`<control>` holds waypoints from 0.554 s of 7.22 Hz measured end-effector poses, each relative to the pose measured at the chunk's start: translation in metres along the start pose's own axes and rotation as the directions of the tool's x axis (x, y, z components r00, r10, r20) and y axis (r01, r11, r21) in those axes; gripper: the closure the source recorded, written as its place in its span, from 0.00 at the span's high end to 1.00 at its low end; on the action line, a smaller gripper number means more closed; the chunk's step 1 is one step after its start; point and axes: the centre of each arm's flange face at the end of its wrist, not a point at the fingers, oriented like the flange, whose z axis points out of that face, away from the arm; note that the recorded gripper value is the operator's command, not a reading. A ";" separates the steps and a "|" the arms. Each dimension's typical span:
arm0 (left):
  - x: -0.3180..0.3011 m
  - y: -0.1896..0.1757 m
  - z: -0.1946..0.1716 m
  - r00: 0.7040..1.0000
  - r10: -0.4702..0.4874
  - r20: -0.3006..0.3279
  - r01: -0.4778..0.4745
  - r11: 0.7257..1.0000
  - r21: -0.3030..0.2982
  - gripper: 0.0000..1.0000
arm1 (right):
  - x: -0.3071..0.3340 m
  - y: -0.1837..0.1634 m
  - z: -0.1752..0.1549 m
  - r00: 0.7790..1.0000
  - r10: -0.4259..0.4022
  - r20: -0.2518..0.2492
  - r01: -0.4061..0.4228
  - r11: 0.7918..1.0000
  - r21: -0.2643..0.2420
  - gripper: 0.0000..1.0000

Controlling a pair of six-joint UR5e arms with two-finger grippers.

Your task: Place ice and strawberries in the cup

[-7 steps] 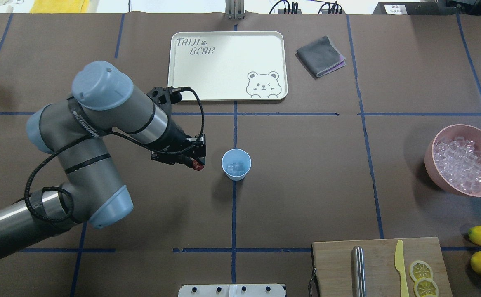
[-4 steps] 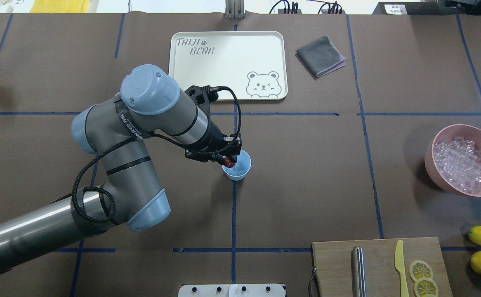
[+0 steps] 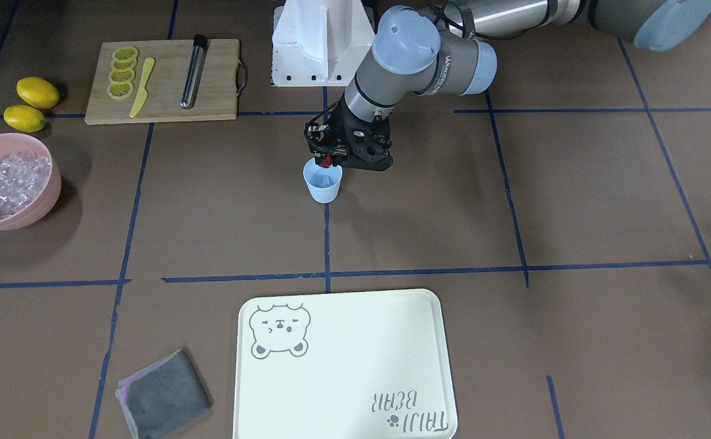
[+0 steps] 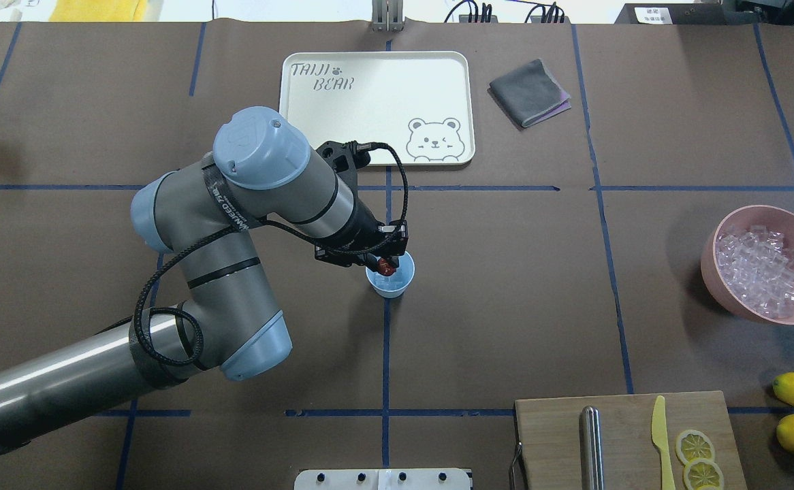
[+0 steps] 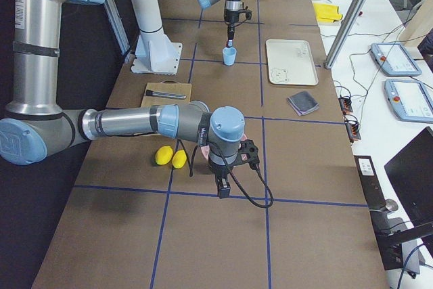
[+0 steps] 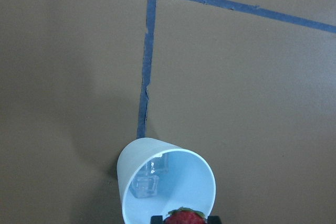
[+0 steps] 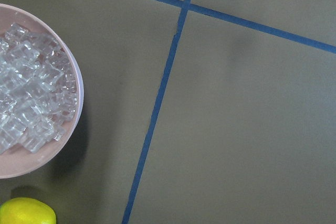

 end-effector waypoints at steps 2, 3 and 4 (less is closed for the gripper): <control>0.000 -0.001 0.000 1.000 0.003 0.001 -0.003 1.000 0.014 0.94 | 0.001 0.001 0.001 1.000 0.001 0.001 -0.001 1.000 -0.002 1.00; -0.002 -0.004 -0.005 1.000 0.001 0.002 -0.001 1.000 0.022 0.94 | 0.001 0.001 0.001 1.000 0.001 0.000 -0.001 1.000 -0.003 1.00; -0.017 -0.012 -0.016 1.000 -0.001 0.014 0.000 0.999 0.039 0.93 | 0.001 0.001 0.002 1.000 0.001 0.000 -0.001 1.000 -0.004 1.00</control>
